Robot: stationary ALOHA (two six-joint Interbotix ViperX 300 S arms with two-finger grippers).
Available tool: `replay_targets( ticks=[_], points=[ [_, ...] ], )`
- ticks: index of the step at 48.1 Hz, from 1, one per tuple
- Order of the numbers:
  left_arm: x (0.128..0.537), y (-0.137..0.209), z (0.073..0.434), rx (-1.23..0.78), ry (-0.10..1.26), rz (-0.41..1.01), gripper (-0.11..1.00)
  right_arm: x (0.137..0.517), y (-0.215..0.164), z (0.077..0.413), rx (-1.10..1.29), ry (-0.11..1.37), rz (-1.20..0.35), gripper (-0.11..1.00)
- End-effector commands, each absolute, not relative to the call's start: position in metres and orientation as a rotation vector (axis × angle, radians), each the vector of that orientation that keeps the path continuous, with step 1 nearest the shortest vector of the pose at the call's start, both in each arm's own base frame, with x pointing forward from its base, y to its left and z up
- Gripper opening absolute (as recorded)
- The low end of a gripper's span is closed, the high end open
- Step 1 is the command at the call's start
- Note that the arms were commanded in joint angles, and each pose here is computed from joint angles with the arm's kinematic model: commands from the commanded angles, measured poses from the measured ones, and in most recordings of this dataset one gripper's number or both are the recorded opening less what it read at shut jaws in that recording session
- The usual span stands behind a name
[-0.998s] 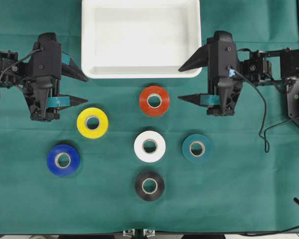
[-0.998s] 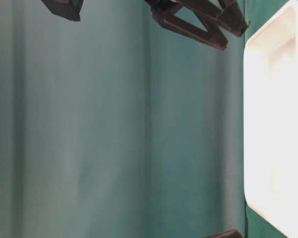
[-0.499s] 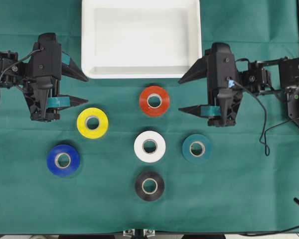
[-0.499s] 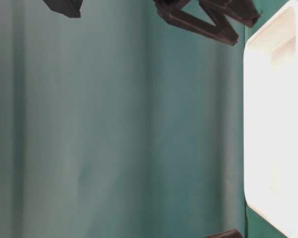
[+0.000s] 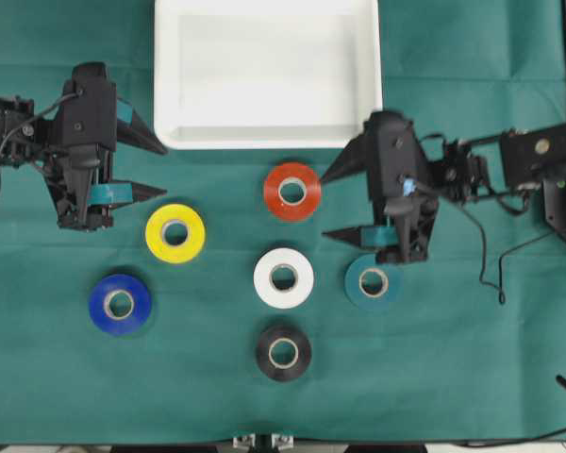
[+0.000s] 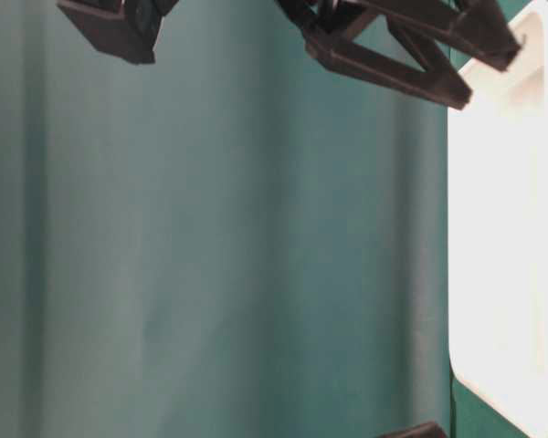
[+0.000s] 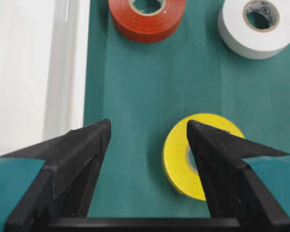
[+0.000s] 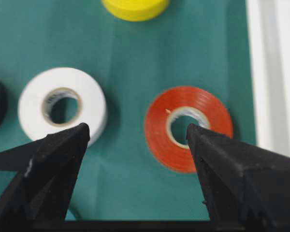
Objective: Put the tape alternately from left to right into the white case.
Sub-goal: 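Move the right gripper down over the white tape roll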
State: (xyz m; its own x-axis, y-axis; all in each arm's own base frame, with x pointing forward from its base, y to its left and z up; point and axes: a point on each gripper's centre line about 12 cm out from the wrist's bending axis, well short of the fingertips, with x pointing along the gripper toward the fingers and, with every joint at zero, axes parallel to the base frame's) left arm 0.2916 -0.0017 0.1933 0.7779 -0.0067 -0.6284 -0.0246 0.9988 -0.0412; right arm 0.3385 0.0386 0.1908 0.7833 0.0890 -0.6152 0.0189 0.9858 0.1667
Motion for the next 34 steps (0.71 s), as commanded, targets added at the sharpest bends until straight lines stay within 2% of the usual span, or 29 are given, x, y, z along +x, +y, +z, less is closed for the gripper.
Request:
replay_targets(
  ticks=[1, 34],
  points=[
    [0.297, -0.002, 0.204, -0.049, 0.646, 0.008, 0.96, 0.349, 0.045, 0.202, 0.166, 0.637, 0.055, 0.89],
    [0.296, -0.002, 0.203, -0.049, 0.655, 0.008, 0.96, 0.390, 0.068, 0.166, 0.140, 0.800, 0.076, 0.89]
  ],
)
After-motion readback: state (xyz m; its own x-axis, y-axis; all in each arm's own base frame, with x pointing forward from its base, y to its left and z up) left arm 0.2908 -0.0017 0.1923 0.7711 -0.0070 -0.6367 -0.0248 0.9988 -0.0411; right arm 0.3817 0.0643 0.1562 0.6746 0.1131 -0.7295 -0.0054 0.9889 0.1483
